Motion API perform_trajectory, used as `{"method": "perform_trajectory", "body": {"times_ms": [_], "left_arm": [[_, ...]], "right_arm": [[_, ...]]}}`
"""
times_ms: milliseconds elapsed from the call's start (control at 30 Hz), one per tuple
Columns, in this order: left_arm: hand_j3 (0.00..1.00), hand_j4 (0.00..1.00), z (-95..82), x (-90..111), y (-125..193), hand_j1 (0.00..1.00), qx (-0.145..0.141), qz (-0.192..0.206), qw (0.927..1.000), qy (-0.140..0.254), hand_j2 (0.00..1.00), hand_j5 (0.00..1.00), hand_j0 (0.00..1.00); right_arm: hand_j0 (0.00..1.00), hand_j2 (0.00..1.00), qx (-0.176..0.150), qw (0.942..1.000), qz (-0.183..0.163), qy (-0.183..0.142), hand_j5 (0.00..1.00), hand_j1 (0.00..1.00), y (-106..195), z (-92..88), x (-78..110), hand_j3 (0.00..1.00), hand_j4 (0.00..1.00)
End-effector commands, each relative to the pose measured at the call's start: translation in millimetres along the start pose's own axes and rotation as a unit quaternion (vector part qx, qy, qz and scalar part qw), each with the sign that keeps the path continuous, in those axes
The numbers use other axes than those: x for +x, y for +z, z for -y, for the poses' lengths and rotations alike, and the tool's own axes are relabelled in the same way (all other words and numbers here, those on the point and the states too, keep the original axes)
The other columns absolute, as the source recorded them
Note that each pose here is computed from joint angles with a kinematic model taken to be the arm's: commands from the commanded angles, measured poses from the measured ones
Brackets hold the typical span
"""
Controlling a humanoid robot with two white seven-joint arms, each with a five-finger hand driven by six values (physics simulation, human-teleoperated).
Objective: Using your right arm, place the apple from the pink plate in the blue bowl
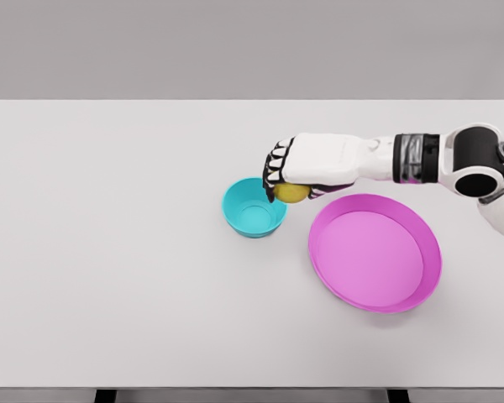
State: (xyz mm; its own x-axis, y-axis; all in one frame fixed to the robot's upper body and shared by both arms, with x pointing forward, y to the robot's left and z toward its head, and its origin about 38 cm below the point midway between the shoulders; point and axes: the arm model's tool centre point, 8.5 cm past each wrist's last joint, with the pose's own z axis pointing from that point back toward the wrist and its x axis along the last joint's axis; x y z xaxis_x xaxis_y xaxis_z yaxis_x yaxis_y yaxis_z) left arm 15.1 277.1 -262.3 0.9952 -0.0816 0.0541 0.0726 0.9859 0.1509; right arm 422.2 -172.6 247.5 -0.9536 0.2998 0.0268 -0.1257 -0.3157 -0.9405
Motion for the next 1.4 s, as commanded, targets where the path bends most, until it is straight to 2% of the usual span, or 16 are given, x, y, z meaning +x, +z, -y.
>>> {"method": "perform_trajectory", "body": {"times_ms": [0, 267, 533, 667, 700, 733, 767, 967, 1033, 1067, 1133, 1167, 1200, 1267, 1300, 1367], "left_arm": [[1.00, 1.00, 0.0, 0, 0, 1.00, 0.000, 0.000, 1.0000, 0.000, 1.00, 1.00, 1.00], [1.00, 1.00, 0.0, 0, 0, 1.00, 0.000, 0.000, 1.0000, 0.000, 1.00, 1.00, 1.00], [1.00, 1.00, 0.0, 0, 0, 1.00, 0.000, 0.000, 1.0000, 0.000, 1.00, 1.00, 1.00], [1.00, 1.00, 0.0, 0, 0, 1.00, 0.000, 0.000, 1.0000, 0.000, 1.00, 1.00, 1.00], [1.00, 1.00, 0.0, 0, 0, 1.00, 0.000, 0.000, 1.0000, 0.000, 1.00, 1.00, 1.00], [1.00, 1.00, 0.0, 0, 0, 1.00, 0.000, 0.000, 1.0000, 0.000, 1.00, 1.00, 1.00], [1.00, 1.00, 0.0, 0, 0, 1.00, 0.000, 0.000, 1.0000, 0.000, 1.00, 1.00, 1.00], [1.00, 1.00, 0.0, 0, 0, 1.00, 0.000, 0.000, 1.0000, 0.000, 1.00, 1.00, 1.00], [1.00, 1.00, -0.1, 0, 0, 1.00, 0.000, 0.000, 1.0000, 0.001, 1.00, 1.00, 1.00], [1.00, 1.00, 0.0, 0, 0, 1.00, 0.000, 0.000, 1.0000, 0.000, 1.00, 1.00, 1.00], [1.00, 1.00, 0.0, 0, 0, 1.00, 0.000, 0.000, 1.0000, 0.000, 1.00, 1.00, 1.00], [1.00, 1.00, 0.0, 0, 0, 1.00, 0.000, 0.000, 1.0000, 0.000, 1.00, 1.00, 1.00], [1.00, 1.00, 0.0, 0, 0, 1.00, 0.000, 0.000, 1.0000, 0.000, 1.00, 1.00, 1.00], [1.00, 1.00, 0.0, 0, 0, 1.00, 0.000, 0.000, 1.0000, 0.000, 1.00, 1.00, 1.00], [1.00, 1.00, 0.0, 0, 0, 1.00, 0.000, 0.000, 1.0000, 0.000, 1.00, 1.00, 1.00], [1.00, 1.00, 0.0, 0, 0, 1.00, 0.000, 0.000, 1.0000, 0.000, 1.00, 1.00, 1.00]], "right_arm": [[0.52, 0.52, 0.004, 0.9998, 0.013, -0.017, 0.52, 0.52, -17, -8.7, 1.9, 0.52, 0.52], [0.53, 0.53, 0.017, 0.9994, 0.022, -0.022, 0.53, 0.53, -40, -7.1, -3.4, 0.53, 0.53], [0.53, 0.53, 0.036, 0.9984, 0.037, -0.020, 0.53, 0.53, -60, -10.2, -0.7, 0.53, 0.53], [0.53, 0.53, 0.036, 0.9985, 0.037, -0.019, 0.53, 0.53, -63, -8.0, -1.5, 0.53, 0.53], [0.55, 0.55, 0.036, 0.9985, 0.037, -0.019, 0.55, 0.55, -63, -8.0, -1.5, 0.55, 0.55], [0.64, 0.64, 0.037, 0.9985, 0.037, -0.019, 0.64, 0.64, -62, -8.2, -1.9, 0.64, 0.64], [1.00, 1.00, 0.038, 0.9985, 0.036, -0.017, 1.00, 1.00, -62, -8.2, -1.7, 1.00, 1.00], [1.00, 1.00, 0.037, 0.9986, 0.036, -0.015, 1.00, 1.00, -61, -6.8, -1.4, 1.00, 1.00], [1.00, 1.00, 0.033, 0.9989, 0.032, -0.007, 1.00, 1.00, -57, -0.7, -2.6, 1.00, 1.00], [1.00, 1.00, 0.021, 0.9994, 0.027, 0.005, 1.00, 1.00, -50, 9.7, -3.4, 1.00, 1.00], [1.00, 1.00, -0.012, 0.9990, -0.024, 0.036, 1.00, 1.00, 2, 40.5, -16.6, 1.00, 1.00], [1.00, 1.00, -0.033, 0.9972, -0.050, 0.044, 1.00, 1.00, 31, 49.1, -20.6, 1.00, 1.00], [1.00, 1.00, -0.049, 0.9954, -0.072, 0.039, 1.00, 1.00, 52, 47.2, -23.5, 1.00, 1.00], [1.00, 1.00, -0.085, 0.9880, -0.128, 0.020, 1.00, 1.00, 99, 39.2, -33.7, 1.00, 1.00], [1.00, 1.00, -0.093, 0.9853, -0.143, 0.015, 1.00, 1.00, 112, 37.3, -36.5, 1.00, 1.00], [1.00, 1.00, -0.111, 0.9781, -0.176, -0.010, 1.00, 1.00, 136, 20.1, -41.4, 1.00, 1.00]]}}
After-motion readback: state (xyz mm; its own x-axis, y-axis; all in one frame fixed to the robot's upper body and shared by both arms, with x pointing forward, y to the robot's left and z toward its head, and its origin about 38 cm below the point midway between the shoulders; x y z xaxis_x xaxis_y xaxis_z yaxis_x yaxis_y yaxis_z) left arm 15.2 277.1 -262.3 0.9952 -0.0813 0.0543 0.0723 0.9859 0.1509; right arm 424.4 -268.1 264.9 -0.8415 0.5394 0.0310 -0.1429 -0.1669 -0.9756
